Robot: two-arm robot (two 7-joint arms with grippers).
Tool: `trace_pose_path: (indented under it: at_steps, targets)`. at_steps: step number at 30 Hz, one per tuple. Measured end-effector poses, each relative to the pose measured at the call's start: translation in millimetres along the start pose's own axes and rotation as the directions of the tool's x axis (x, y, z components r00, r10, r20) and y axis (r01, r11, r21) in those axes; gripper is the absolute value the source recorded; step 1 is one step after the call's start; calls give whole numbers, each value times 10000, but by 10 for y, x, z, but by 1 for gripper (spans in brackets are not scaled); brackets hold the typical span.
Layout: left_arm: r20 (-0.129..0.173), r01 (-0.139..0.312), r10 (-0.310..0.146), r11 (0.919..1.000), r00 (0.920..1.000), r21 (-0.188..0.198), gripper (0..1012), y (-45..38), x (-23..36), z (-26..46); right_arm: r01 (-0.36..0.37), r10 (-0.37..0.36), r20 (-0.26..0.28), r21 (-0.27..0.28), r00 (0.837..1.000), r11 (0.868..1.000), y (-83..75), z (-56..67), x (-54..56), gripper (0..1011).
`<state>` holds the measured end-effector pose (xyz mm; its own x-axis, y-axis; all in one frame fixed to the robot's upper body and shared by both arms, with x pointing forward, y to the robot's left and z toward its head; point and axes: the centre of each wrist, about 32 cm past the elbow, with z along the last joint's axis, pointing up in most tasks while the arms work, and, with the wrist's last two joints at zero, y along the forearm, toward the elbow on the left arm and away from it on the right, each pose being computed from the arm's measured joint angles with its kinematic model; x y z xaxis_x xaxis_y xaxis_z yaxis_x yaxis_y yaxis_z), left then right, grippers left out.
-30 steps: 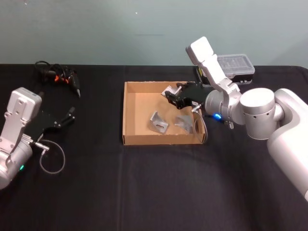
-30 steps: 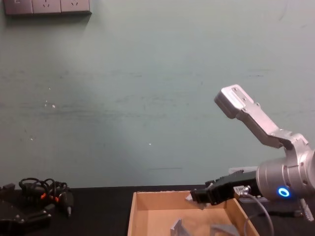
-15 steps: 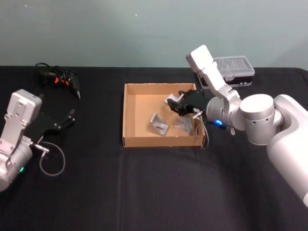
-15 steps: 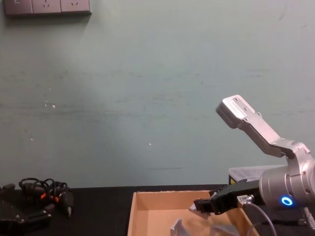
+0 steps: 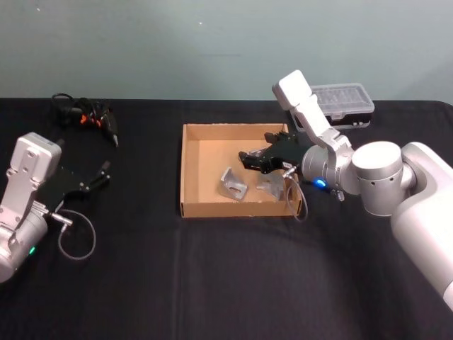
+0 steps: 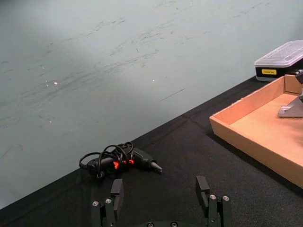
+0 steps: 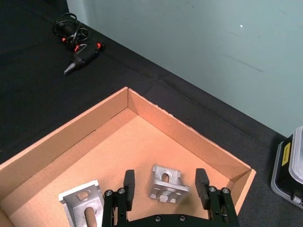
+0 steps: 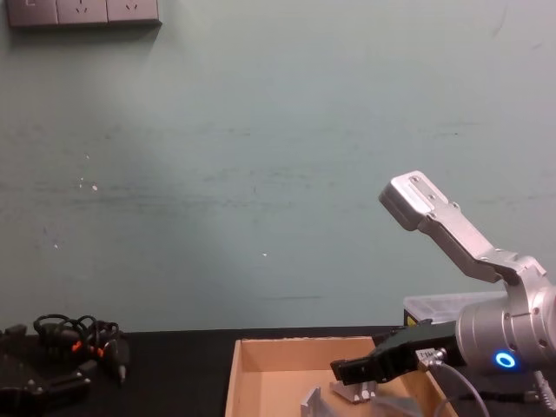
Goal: Use one hand to pick up the angle iron from the table and place it into the box.
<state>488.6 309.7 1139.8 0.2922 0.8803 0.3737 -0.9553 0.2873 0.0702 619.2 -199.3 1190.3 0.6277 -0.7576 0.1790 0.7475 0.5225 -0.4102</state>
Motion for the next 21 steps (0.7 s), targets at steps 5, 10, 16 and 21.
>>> trace_pose_path:
  at_steps: [5,10,16,21]
  targets:
    - [0,0,0,10000,10000,0,1000,0,0,0,46,-46,-12,196,10000,9998,-11,-13,-10,925]
    - [0,1,-1,10000,10000,1,1000,0,0,0,156,-156,-6,499,9999,9986,-50,-12,-33,1004]
    - [0,0,0,10000,10000,0,1000,0,0,0,325,-325,-22,966,9995,9948,-139,-15,-83,1004]
    - [1,1,-1,10000,10000,0,1000,0,0,0,626,-631,-13,1493,9980,9868,-286,-44,-149,1004]
